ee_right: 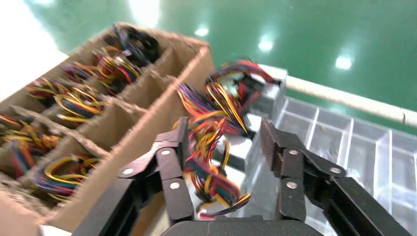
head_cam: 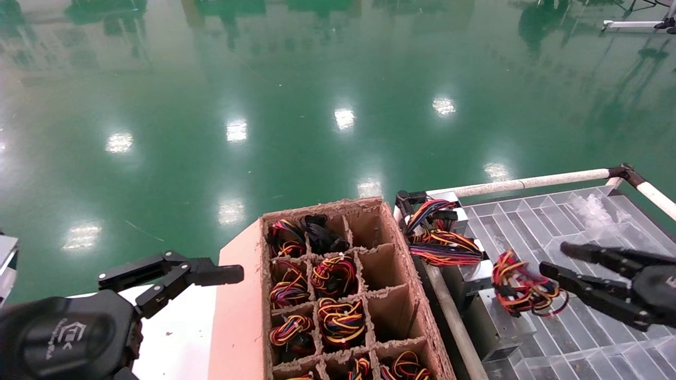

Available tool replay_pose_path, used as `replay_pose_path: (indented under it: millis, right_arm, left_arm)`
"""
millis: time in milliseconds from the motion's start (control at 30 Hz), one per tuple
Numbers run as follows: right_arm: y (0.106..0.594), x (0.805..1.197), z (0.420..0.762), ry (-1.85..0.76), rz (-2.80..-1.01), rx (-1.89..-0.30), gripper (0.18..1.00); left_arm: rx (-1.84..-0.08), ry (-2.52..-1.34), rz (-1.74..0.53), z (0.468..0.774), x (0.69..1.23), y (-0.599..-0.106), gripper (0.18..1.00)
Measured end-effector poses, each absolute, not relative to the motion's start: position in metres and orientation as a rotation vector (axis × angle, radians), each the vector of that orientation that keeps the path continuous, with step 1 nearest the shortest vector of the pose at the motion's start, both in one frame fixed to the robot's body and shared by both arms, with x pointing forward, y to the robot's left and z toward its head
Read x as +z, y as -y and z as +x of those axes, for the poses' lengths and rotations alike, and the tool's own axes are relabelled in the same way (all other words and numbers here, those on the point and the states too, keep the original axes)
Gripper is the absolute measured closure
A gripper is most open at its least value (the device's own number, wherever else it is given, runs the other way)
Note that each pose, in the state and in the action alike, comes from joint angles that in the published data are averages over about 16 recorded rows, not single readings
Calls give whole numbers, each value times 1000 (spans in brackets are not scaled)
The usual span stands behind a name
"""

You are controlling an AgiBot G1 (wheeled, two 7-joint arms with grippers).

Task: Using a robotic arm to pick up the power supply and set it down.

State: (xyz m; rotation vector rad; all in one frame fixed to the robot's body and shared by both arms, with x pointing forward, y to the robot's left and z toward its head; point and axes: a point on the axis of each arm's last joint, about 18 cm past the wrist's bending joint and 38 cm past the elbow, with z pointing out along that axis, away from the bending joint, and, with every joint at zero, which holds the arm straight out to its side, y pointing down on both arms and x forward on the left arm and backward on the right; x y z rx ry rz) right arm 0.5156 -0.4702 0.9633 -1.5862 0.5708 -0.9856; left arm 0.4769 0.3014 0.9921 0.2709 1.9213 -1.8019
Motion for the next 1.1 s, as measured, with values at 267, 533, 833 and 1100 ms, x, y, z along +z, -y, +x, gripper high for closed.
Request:
replay_pose_path:
  millis: [267, 533, 833, 1100]
  right_arm:
    - [457, 979, 505, -504, -1574, -955, 531]
    - [436, 980, 504, -422, -1577, -900, 353]
    - [410, 981, 503, -315, -1585, -833, 236]
    - [388, 982, 500, -215, -1590, -775, 188]
  left_arm:
    - [-1802, -1921, 271, 477, 992, -301, 184]
    - [-1802, -1921, 270, 477, 992, -301, 184]
    - [-1802, -1921, 270, 477, 992, -301, 184]
    - [-1802, -1921, 270, 477, 992, -301, 184]
